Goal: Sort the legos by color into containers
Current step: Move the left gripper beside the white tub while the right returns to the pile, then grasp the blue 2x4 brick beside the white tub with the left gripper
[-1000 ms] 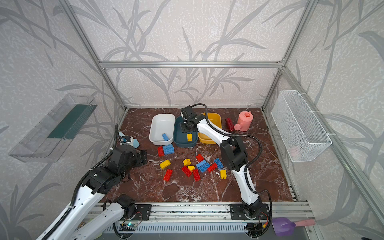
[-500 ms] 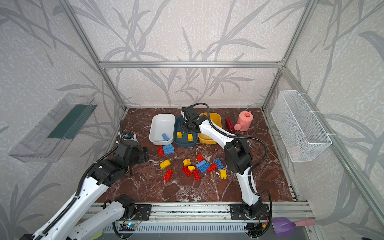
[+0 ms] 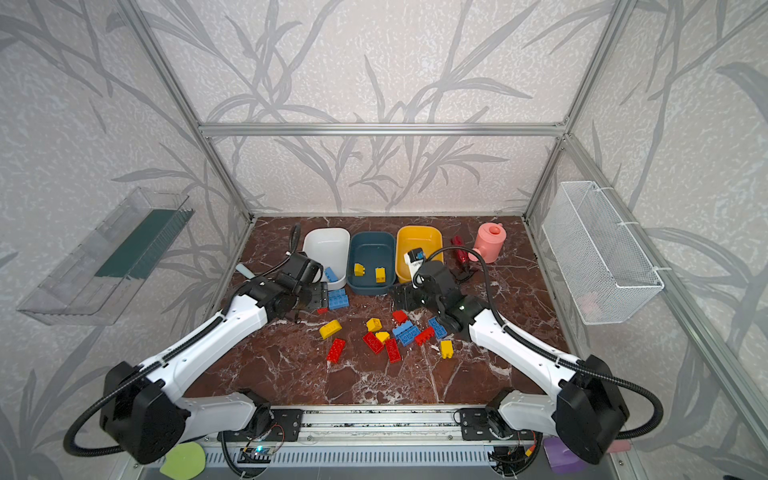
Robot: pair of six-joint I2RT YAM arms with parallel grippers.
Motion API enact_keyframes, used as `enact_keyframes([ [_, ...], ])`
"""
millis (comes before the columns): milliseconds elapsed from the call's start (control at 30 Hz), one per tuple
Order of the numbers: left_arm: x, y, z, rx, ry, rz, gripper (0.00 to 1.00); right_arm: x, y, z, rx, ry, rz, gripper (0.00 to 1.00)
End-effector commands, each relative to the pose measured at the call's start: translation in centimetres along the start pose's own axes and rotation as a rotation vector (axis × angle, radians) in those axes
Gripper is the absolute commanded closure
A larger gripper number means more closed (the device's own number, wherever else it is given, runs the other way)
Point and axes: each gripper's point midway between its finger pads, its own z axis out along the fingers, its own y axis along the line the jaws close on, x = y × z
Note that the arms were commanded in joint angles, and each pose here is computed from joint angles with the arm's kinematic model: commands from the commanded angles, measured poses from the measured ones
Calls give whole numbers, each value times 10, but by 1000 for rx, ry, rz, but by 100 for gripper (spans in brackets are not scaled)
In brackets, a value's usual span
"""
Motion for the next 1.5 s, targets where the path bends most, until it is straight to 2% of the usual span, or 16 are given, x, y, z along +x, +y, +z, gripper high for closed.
enact_keyframes([
  [0,-7,-22,16,30,8,-52,13,16,-4,-7,-15,-55,58,15],
  [200,-6,-45,52,17,47,-64,10,45,-15,-6,15,-24,39,14],
  [367,-10,-46,75,-60,61,-71,10,48,-14,-8,-2,-52,42,14],
  [567,-4,-48,103,-121,106,-78,15,48,-13,-10,-13,-66,45,14],
  [800,6,-55,124,-112,140,-77,20,48,-12,-12,-19,-74,45,15],
  [1133,16,-55,136,-117,165,-84,30,49,-12,-9,-19,-67,46,15],
  [1200,18,-54,135,-112,164,-90,31,50,-12,-8,-20,-65,45,15],
  [1467,13,-49,115,-97,134,-103,44,50,-11,-7,-20,-61,43,16],
])
